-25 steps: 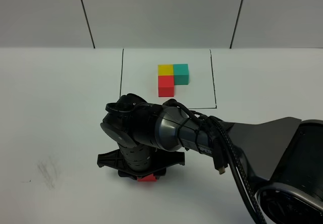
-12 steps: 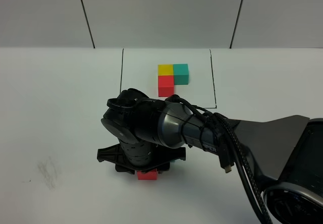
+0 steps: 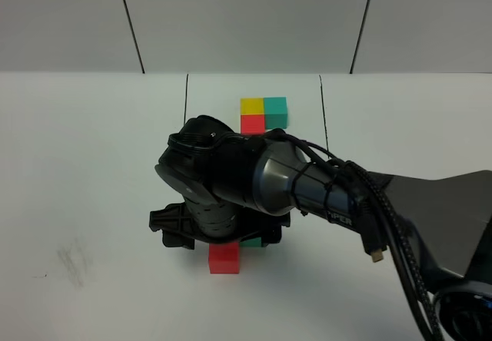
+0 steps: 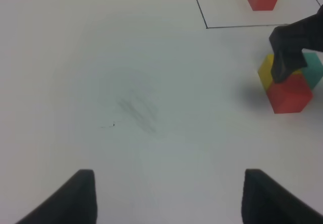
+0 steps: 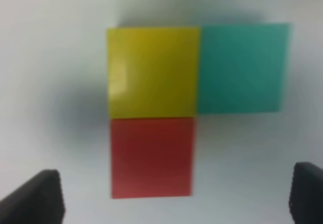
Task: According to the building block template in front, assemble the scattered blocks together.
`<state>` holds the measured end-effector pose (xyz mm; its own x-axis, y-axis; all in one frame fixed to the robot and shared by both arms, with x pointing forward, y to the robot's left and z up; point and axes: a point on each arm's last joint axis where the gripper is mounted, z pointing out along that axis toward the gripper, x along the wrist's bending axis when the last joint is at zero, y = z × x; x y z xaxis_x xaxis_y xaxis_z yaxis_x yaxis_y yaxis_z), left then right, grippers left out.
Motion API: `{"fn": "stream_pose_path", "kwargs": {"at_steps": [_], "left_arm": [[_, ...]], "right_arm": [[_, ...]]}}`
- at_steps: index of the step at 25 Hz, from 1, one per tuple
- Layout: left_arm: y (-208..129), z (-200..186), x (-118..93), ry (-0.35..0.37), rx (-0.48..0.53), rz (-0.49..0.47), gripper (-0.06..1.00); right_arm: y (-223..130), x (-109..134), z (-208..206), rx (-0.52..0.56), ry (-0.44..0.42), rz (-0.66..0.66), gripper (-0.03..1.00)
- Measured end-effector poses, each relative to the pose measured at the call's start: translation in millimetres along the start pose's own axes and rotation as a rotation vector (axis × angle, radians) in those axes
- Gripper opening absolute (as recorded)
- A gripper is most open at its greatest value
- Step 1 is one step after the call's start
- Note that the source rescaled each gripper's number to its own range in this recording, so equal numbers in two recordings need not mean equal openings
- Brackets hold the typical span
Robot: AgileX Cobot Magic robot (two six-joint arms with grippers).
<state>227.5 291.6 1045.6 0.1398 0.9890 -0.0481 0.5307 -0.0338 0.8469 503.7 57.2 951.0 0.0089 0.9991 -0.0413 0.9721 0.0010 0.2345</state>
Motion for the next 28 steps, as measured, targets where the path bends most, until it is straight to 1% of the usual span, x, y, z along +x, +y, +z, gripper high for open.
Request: {"fn": "stream_pose_path", "kwargs": {"at_steps": [3,6,9,12,14,16,18,21,25,27,28], "left_arm": [[0,0,0,0.0,0.0,0.0,0.35],[0,0,0,0.0,0.0,0.0,0.35],[0,0,0,0.0,0.0,0.0,0.35],[0,0,0,0.0,0.0,0.0,0.35],[0,0,0,0.0,0.0,0.0,0.35],[0,0,0,0.0,0.0,0.0,0.35],[0,0,0,0.0,0.0,0.0,0.35],[0,0,0,0.0,0.0,0.0,0.35],[0,0,0,0.0,0.0,0.0,0.35],[0,0,0,0.0,0.0,0.0,0.35],[0,0,0,0.0,0.0,0.0,0.35]], "right_arm": [[5,-11,-19,-0.046,-0.049,-0.015,0.97],[12,-19,-41,-0.124,-0.057,-0.04,0.99],[22,-30,-69,-0.237,-0.066,-0.129,0.99],[32,-42,-94,-0.351,-0.099,-0.216,0.99],[40,-51,-109,-0.426,-0.141,-0.293,0.99],[52,-66,-123,-0.497,-0.209,-0.382,0.99],[65,-84,-134,-0.529,-0.275,-0.467,0.99],[87,-120,-148,-0.533,-0.351,-0.519,0.99],[113,-182,-167,-0.499,-0.453,-0.562,0.99],[123,-222,-176,-0.466,-0.483,-0.542,0.99],[126,-240,-180,-0.444,-0.482,-0.537,0.99]]}}
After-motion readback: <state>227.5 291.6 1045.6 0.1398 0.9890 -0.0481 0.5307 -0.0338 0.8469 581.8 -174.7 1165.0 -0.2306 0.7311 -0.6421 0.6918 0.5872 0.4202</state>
